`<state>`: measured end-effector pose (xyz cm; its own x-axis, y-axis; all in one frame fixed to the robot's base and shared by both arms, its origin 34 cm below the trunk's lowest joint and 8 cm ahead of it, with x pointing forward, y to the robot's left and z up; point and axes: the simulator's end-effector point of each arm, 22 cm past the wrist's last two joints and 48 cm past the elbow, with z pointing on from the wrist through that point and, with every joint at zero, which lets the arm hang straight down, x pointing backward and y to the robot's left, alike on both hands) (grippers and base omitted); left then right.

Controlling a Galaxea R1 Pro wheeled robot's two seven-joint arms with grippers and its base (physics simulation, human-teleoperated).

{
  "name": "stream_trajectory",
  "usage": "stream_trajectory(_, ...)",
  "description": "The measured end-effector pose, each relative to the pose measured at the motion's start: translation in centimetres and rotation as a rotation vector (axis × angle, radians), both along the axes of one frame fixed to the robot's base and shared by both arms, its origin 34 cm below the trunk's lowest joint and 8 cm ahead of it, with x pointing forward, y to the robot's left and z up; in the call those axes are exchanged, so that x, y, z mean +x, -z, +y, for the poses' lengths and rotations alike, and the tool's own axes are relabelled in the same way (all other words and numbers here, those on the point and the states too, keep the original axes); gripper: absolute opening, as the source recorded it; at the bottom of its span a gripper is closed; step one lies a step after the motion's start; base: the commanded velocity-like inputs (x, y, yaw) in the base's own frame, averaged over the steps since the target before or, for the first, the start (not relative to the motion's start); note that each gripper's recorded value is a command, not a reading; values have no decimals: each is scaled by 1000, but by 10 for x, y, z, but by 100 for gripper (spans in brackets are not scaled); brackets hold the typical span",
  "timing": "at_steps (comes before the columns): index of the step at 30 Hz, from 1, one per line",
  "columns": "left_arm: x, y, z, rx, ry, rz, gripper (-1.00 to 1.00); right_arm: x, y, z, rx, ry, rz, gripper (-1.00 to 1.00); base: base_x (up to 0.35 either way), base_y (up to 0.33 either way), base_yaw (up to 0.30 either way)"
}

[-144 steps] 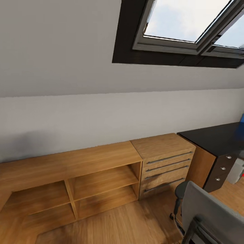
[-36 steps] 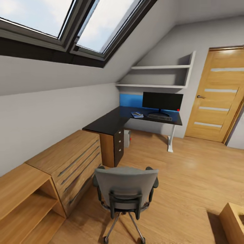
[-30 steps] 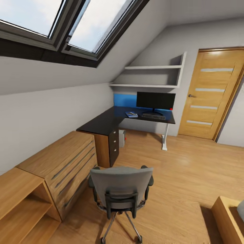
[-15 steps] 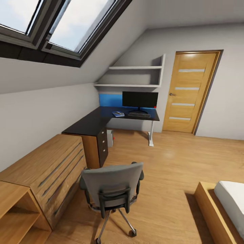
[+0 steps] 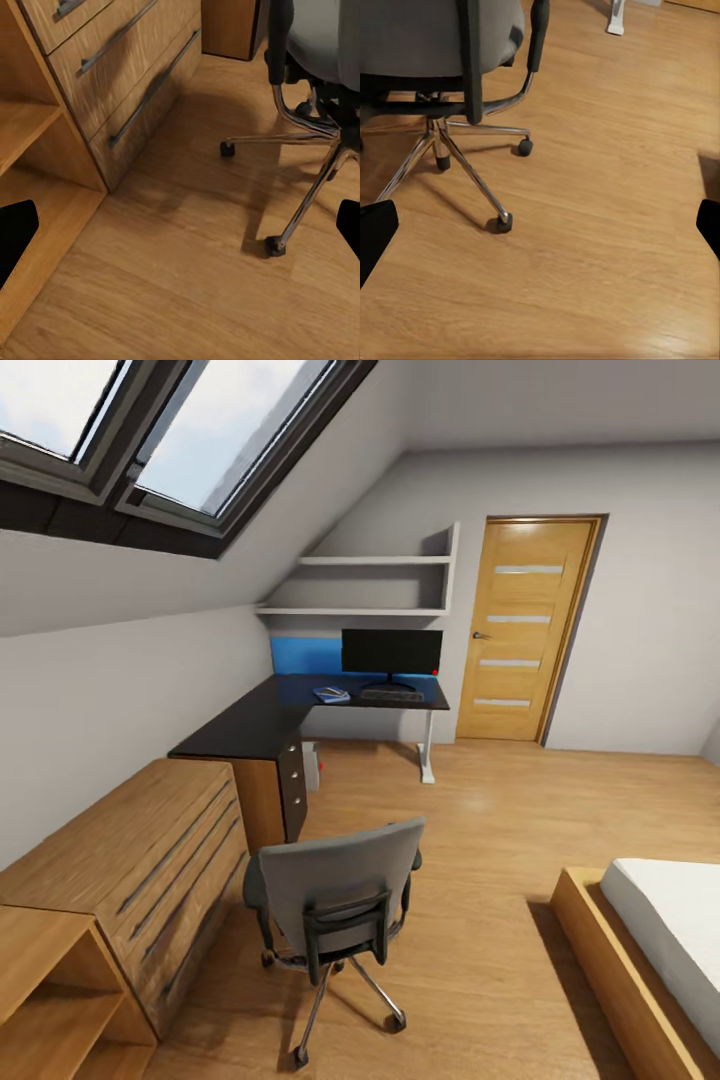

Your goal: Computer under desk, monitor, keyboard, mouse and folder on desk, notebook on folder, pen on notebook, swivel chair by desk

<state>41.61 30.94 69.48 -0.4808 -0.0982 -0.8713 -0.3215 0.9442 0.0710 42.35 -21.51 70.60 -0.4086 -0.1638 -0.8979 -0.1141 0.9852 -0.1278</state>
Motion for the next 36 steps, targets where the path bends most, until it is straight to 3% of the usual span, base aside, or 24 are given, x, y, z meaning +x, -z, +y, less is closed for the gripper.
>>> stream_trajectory(12,0,0,1,1,0,1,100,0,0,-4,-4,2,0,100,-4,20,-1)
stream_trajectory(26,0,0,0,0,1,0,100,0,0,-2,-2,0,0,100,29,271,0)
stream_trajectory(36,0,0,0,1,1,1,100,0,0,-2,-2,1,0,100,14,54,-114)
